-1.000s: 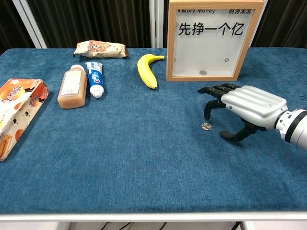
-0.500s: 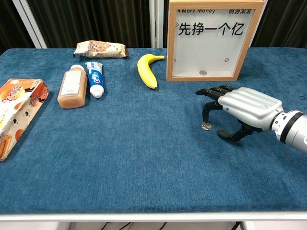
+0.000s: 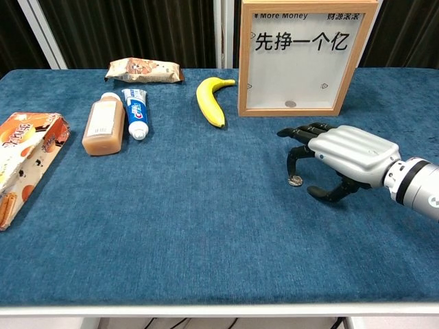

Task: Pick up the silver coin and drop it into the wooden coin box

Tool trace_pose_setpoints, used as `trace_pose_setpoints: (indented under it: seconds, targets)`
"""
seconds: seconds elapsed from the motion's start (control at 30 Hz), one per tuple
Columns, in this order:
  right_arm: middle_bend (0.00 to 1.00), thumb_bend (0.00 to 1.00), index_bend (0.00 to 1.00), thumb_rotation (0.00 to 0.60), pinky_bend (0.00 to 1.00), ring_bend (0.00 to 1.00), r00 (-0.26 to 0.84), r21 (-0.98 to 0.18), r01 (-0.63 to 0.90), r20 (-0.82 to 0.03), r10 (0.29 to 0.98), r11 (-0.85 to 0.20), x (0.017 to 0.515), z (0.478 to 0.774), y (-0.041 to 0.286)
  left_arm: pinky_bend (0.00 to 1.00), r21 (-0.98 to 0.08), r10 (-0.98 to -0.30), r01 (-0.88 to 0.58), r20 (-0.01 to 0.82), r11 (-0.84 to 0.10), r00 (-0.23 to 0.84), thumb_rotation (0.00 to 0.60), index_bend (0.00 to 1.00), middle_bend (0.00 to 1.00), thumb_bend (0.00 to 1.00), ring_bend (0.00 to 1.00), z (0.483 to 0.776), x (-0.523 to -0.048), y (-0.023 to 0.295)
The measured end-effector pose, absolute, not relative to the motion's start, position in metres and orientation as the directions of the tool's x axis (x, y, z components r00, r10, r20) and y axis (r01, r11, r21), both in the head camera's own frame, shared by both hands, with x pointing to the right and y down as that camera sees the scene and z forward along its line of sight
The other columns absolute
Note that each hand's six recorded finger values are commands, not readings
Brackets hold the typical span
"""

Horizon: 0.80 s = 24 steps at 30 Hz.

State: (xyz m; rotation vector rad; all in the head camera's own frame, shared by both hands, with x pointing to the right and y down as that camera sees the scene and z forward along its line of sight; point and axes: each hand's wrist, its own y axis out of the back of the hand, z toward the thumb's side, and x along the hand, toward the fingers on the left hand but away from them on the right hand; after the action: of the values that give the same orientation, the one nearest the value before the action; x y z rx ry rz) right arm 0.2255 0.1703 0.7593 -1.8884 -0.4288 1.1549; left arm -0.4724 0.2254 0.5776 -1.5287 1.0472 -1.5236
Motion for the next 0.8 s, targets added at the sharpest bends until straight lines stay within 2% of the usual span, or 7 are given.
trace_pose_setpoints:
  seconds: [0.23, 0.8]
  targets:
    - [0.02, 0.35, 0.4, 0.6, 0.0, 0.0, 0.511, -0.809, -0.142, -0.553, 0.658, -0.57, 0.2251, 0.7612, 0.1716, 0.0, -0.913, -0.913, -0.056, 0.407, -0.404, -0.033, 0.6, 0.03, 0.0, 0.12, 0.0, 0.5779, -0.4745, 0.2256]
    - [0.03, 0.36, 0.51, 0.6, 0.0, 0.0, 0.497, -0.822, -0.133, -0.539, 0.68, -0.554, 0.2234, 0.7669, 0.168, 0.0, -0.913, -0.914, -0.068, 0.405, -0.402, -0.039, 0.6, 0.03, 0.0, 0.12, 0.0, 0.5807, -0.4814, 0.2235]
